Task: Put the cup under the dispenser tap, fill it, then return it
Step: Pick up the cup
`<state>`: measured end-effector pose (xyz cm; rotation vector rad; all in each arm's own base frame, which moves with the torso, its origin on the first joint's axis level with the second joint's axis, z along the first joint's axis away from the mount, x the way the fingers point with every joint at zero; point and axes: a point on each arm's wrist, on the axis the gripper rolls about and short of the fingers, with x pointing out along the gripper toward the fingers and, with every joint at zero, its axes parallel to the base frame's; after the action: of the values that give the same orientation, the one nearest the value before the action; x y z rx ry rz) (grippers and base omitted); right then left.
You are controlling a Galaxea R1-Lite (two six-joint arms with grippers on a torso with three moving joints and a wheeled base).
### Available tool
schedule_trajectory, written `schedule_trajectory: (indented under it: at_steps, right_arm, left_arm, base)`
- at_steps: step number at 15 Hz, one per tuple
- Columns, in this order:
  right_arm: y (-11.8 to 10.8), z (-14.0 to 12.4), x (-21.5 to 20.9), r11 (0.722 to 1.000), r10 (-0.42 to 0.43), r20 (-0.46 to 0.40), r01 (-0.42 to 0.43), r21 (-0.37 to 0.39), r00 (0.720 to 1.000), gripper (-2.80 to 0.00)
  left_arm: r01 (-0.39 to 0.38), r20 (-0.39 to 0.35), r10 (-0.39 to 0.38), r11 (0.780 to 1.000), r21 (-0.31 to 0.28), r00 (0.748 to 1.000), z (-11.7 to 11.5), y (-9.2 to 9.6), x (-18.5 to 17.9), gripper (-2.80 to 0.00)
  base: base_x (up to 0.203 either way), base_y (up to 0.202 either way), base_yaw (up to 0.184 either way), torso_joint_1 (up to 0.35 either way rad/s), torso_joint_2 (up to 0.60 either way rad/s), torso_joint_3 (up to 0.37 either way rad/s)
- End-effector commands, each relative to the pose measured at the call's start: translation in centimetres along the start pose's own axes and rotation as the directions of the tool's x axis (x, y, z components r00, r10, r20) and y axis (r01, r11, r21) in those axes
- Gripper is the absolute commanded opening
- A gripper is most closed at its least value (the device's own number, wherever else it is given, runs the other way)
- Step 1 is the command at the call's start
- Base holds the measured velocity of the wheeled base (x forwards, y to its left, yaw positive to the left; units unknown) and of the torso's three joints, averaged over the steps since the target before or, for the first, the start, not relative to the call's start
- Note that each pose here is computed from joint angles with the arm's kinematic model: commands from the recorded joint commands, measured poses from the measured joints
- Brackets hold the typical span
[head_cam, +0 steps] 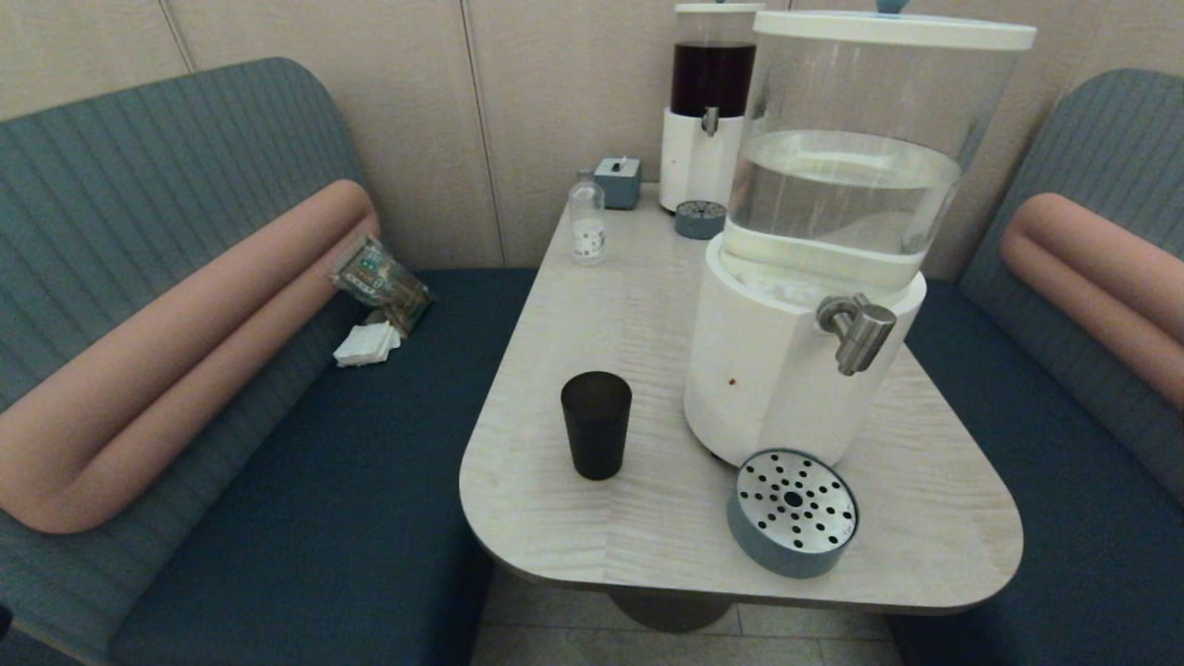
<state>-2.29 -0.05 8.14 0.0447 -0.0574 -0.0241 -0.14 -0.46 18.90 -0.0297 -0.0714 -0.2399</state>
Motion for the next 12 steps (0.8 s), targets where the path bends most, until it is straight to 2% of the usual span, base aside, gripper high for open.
schedule_trajectory:
  at_steps: [1, 2, 3, 4, 5, 6, 8, 12]
  right_arm:
    - [0.0, -0.4, 0.1, 1.000, 0.000, -0.013, 0.000, 0.000, 1.000, -2.80]
    - [0.0, -0.4, 0.1, 1.000, -0.001, -0.013, 0.001, 0.000, 1.000, -2.80]
    - [0.0, -0.4, 0.1, 1.000, 0.000, -0.014, 0.000, 0.000, 1.000, -2.80]
    - [0.0, -0.4, 0.1, 1.000, -0.001, -0.012, 0.001, 0.000, 1.000, -2.80]
    - [0.0, -0.4, 0.1, 1.000, -0.001, -0.013, 0.001, 0.000, 1.000, -2.80]
    - [0.0, -0.4, 0.1, 1.000, 0.000, -0.014, 0.000, 0.000, 1.000, -2.80]
    - [0.0, -0.4, 0.1, 1.000, -0.001, -0.014, 0.001, 0.000, 1.000, -2.80]
    - [0.0, -0.4, 0.1, 1.000, 0.000, -0.013, 0.000, 0.000, 1.000, -2.80]
  left_arm:
    - [0.089, -0.087, -0.091, 0.996, -0.033, 0.992, 1.2, 0.7, 4.5, -2.80]
    - [0.195, -0.108, -0.202, 0.978, -0.066, 0.973, 1.4, 0.8, 6.2, -2.80]
    - [0.316, -0.129, -0.329, 0.943, -0.107, 0.936, 1.4, 0.7, 7.5, -2.80]
    - [0.424, -0.142, -0.444, 0.893, -0.147, 0.885, 1.3, 0.7, 8.6, -2.80]
    - [0.500, -0.146, -0.525, 0.848, -0.176, 0.839, 1.1, 0.7, 9.6, -2.80]
    - [0.535, -0.153, -0.563, 0.823, -0.192, 0.812, 0.7, 0.8, 10.5, -2.80]
    - [0.582, -0.146, -0.607, 0.792, -0.184, 0.781, -0.1, 1.2, 12.5, -2.80]
    - [0.611, -0.115, -0.624, 0.781, -0.128, 0.773, -3.2, 2.0, 16.6, -2.80]
  base:
    - [0.000, 0.000, 0.000, 0.000, 0.00, 0.000]
    - [0.000, 0.000, 0.000, 0.000, 0.00, 0.000]
    - [0.000, 0.000, 0.000, 0.000, 0.00, 0.000]
    - [0.000, 0.000, 0.000, 0.000, 0.00, 0.000]
    - [0.000, 0.000, 0.000, 0.000, 0.00, 0.000]
    - [0.000, 0.000, 0.000, 0.000, 0.00, 0.000]
    - [0.000, 0.000, 0.000, 0.000, 0.00, 0.000]
    - [0.000, 0.000, 0.000, 0.000, 0.00, 0.000]
